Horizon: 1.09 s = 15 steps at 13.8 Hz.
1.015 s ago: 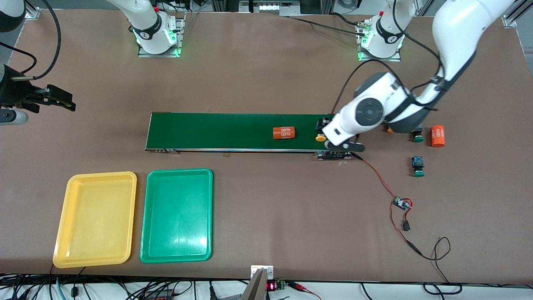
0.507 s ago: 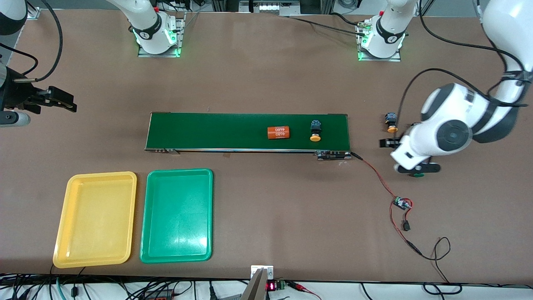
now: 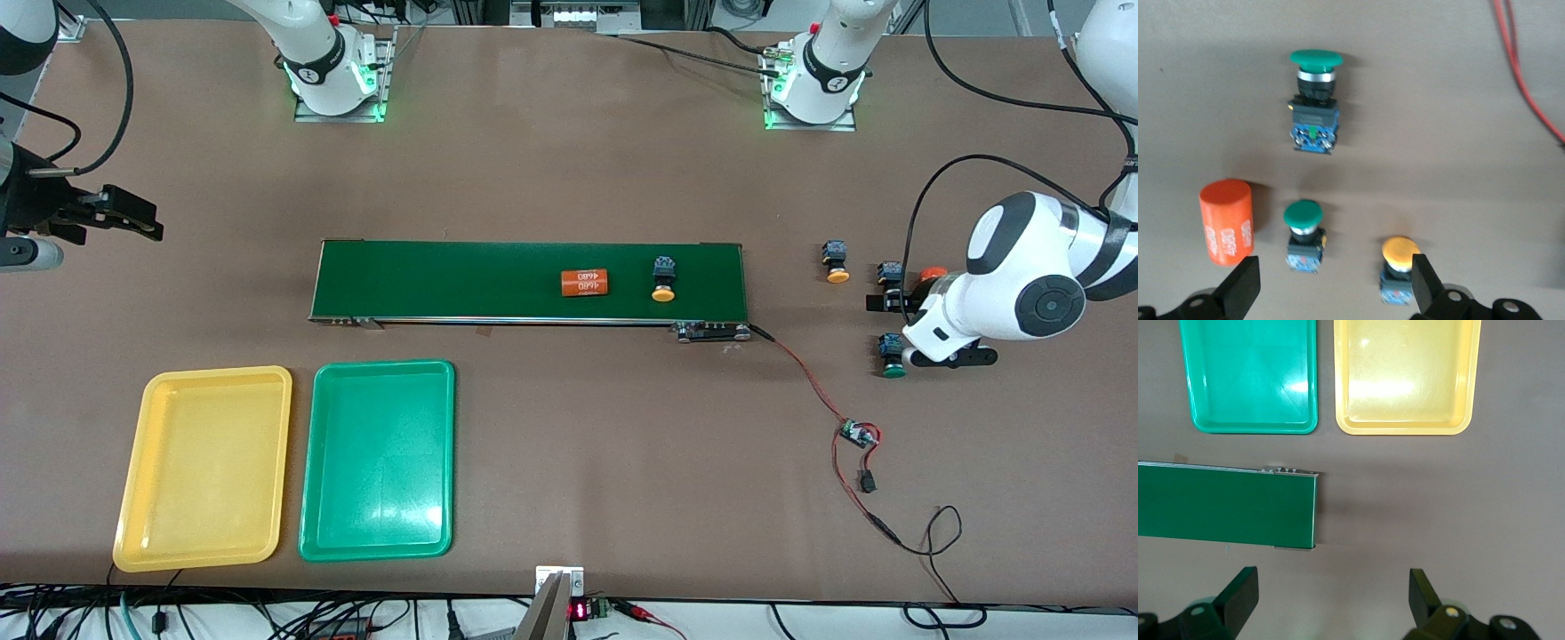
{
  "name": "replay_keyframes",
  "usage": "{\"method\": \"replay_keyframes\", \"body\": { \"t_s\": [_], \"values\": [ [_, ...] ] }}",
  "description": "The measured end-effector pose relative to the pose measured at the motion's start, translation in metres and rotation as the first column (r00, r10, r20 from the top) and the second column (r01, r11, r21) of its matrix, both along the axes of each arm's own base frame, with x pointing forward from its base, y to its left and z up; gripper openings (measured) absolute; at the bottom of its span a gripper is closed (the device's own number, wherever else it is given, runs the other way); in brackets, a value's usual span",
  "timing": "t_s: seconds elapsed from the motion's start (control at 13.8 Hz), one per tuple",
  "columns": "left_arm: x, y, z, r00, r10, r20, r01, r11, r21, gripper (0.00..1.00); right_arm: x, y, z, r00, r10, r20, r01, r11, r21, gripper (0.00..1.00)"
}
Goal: Sort buttons by color to trays
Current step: 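Grasp the second orange cylinder with the left gripper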
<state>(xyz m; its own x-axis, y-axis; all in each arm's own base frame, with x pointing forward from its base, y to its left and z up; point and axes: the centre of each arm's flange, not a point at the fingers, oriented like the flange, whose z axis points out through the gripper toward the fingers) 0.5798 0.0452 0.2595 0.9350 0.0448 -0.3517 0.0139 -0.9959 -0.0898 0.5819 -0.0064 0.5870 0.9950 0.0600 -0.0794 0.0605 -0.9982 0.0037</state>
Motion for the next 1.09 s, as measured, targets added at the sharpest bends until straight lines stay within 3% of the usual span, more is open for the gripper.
{"method": "replay_keyframes", "body": {
  "t_s": [0.22, 0.51, 0.65, 0.87, 1.09],
  "values": [
    [-0.009, 0.042, -0.036, 0.994, -0.106, 0.004, 0.106, 0.993, 0.051, 1.00, 0.003, 0.000, 0.002, 1.000, 0.000, 0.024, 0.000, 1.000, -0.001, 1.00],
    [-0.045, 0.100, -0.064, 0.982, -0.166, 0.092, 0.158, 0.983, 0.093, 1.00, 0.003, -0.001, 0.003, 1.000, -0.002, 0.028, 0.002, 1.000, -0.001, 1.00],
    [-0.073, 0.104, -0.077, 0.978, -0.172, 0.118, 0.162, 0.983, 0.087, 1.00, 0.003, -0.001, 0.003, 1.000, -0.002, 0.028, 0.002, 1.000, -0.001, 1.00],
    [-0.094, 0.094, -0.094, 0.973, -0.181, 0.144, 0.174, 0.983, 0.059, 0.96, 0.003, -0.001, 0.003, 1.000, -0.002, 0.028, 0.002, 1.000, -0.001, 1.00],
    [-0.095, 0.096, -0.092, 0.962, -0.232, 0.143, 0.227, 0.973, 0.050, 0.66, 0.003, -0.001, 0.003, 1.000, -0.002, 0.028, 0.002, 1.000, -0.001, 1.00]
  ]
}}
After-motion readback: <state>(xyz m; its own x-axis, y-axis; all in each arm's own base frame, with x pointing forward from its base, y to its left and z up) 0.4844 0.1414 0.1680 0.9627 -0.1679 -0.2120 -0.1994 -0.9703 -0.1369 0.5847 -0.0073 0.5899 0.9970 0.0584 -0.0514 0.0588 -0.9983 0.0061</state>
